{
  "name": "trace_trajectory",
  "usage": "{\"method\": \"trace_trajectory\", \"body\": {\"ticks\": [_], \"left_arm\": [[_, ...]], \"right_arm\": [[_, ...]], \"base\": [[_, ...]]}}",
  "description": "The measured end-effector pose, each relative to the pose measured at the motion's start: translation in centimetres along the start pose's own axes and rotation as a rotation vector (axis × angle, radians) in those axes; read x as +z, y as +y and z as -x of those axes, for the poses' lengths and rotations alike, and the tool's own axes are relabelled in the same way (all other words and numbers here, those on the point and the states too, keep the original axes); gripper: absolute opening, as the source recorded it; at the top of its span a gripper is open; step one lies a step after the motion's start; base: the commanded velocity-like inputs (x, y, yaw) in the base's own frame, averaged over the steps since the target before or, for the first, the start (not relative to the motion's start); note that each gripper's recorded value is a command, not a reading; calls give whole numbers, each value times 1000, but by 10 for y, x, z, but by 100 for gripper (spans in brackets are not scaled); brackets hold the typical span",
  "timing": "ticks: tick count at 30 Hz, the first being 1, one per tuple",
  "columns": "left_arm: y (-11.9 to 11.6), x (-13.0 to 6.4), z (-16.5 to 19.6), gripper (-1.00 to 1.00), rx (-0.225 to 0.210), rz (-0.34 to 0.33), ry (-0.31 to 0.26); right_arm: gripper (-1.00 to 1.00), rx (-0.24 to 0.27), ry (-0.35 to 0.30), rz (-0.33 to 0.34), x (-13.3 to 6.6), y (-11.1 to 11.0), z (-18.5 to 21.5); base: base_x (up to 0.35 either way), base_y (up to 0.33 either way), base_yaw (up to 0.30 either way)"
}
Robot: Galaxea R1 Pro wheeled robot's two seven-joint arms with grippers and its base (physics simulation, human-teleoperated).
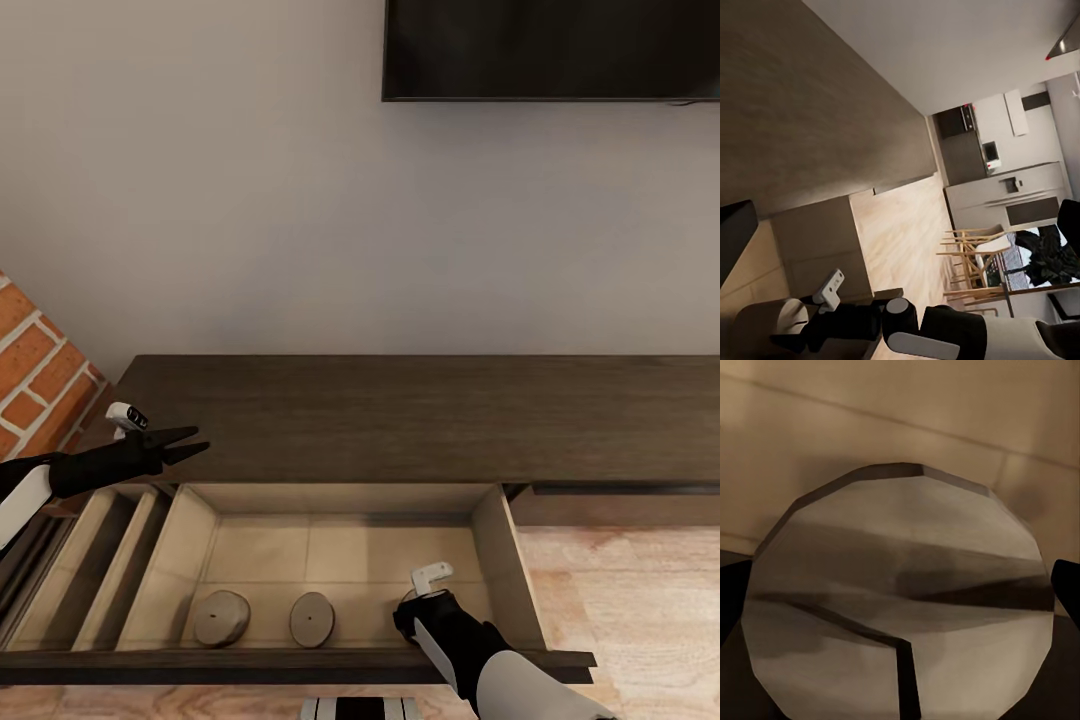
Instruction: Place each of the two pumpkins and all three candles from the living room inside a cabinet in the living room (use any cabinet), then make sure every cabinet is closed, and position the cauldron so it is next to a table in the living room.
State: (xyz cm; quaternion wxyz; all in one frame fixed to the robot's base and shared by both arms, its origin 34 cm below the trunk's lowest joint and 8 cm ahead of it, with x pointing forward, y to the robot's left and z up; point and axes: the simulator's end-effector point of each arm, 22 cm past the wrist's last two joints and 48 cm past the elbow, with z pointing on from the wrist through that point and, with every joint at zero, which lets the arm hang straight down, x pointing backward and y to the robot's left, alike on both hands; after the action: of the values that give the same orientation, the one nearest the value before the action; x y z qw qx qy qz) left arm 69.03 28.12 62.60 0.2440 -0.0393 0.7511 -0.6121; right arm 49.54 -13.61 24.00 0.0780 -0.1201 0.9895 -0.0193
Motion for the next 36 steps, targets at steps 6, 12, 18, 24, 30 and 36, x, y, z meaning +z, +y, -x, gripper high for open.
{"method": "trace_trajectory", "body": {"ticks": [6, 12, 18, 24, 30, 36], "left_arm": [[4, 0, -2, 100, 0, 0, 0], [4, 0, -2, 100, 0, 0, 0], [4, 0, -2, 100, -1, 1, 0], [4, 0, -2, 100, -1, 1, 0], [4, 0, -2, 100, -2, 1, -1], [5, 0, -2, 100, -2, 1, -1]], "right_arm": [[-100, -1, 1, 0, 4, 0, -2], [100, -1, 2, -3, 4, 0, -2], [100, -1, 2, -4, 4, 0, -2], [100, -1, 4, -2, 4, 0, -3], [100, -1, 4, -2, 4, 0, -3], [100, -1, 4, -1, 4, 0, -3]], "base": [[0, 0, 0], [0, 0, 0], [0, 0, 0], [0, 0, 0], [0, 0, 0], [0, 0, 0]]}}
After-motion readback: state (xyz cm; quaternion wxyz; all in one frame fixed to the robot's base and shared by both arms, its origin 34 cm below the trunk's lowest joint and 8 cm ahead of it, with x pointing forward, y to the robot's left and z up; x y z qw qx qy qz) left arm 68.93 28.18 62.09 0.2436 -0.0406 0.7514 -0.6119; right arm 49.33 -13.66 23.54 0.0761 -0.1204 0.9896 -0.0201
